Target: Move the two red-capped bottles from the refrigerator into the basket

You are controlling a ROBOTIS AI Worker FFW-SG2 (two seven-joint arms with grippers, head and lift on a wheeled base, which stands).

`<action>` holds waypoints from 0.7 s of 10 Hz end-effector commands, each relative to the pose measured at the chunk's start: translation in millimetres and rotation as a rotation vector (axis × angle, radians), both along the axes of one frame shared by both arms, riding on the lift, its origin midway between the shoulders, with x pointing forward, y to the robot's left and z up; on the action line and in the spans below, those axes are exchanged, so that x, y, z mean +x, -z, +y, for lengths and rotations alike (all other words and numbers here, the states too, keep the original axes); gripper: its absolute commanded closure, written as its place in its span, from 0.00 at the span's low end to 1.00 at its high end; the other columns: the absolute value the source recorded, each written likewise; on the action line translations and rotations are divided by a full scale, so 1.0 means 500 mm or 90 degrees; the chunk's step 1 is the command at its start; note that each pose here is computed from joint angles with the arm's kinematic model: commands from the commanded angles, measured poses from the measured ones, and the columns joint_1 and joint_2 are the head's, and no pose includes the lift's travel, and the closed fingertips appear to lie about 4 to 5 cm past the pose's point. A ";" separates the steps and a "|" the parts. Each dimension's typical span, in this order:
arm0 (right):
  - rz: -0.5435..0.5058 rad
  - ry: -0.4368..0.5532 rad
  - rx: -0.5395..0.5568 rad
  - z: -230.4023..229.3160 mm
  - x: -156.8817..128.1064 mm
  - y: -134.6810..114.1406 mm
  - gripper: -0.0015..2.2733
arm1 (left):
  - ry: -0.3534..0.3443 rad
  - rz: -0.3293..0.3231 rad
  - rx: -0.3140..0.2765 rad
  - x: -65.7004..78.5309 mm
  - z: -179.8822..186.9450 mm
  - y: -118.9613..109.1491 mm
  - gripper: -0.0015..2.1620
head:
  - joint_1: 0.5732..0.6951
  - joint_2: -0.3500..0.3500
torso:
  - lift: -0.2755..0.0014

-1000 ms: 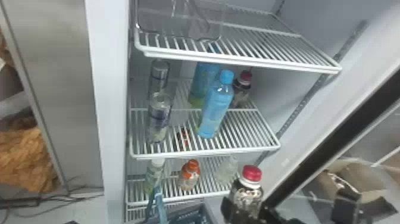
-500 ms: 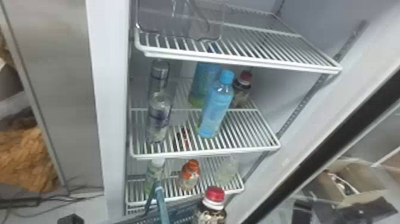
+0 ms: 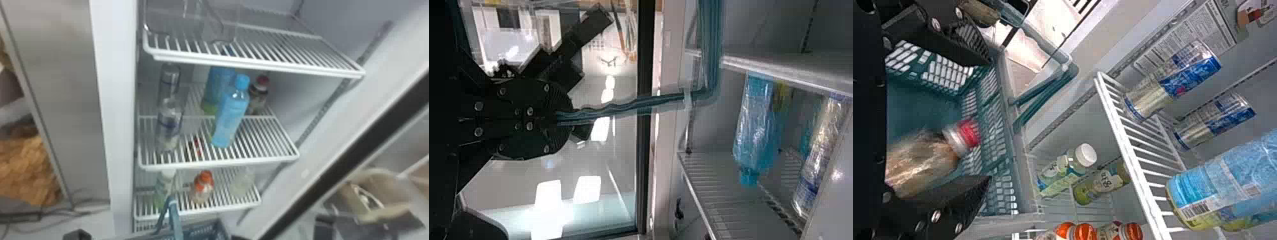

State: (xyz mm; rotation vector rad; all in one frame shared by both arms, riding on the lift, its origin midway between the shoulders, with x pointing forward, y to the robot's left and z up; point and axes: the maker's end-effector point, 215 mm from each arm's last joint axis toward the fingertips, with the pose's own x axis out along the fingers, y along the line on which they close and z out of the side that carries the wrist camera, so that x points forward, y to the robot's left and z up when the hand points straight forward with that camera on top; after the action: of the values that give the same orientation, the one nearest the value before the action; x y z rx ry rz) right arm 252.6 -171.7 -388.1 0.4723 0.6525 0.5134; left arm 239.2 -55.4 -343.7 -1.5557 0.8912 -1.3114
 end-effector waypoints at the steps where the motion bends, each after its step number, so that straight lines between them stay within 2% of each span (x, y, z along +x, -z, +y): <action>1: -0.024 0.023 -0.021 -0.037 0.017 -0.019 0.08 | 0.000 0.000 0.001 0.000 0.001 0.001 0.56 | 1.00 0.00 | 0.99; 2: -0.053 0.054 -0.049 -0.087 0.037 -0.036 0.08 | -0.001 0.002 0.000 -0.001 0.001 0.001 0.56 | 1.00 0.00 | 0.99; 4: -0.159 0.122 -0.122 -0.212 0.103 -0.103 0.09 | -0.001 0.002 0.000 -0.001 0.001 0.001 0.56 | 1.00 0.00 | 0.99; 7: -0.249 0.173 -0.139 -0.270 0.164 -0.153 0.09 | 0.000 0.006 -0.004 -0.005 0.000 0.000 0.56 | 1.00 0.00 | 0.99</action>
State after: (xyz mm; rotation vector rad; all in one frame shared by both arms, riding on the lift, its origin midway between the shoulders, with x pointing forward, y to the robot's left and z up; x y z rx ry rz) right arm 328.6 -303.2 -317.0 0.2416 0.2908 0.2669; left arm 237.0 -55.1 -343.7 -1.5672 0.8928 -1.3091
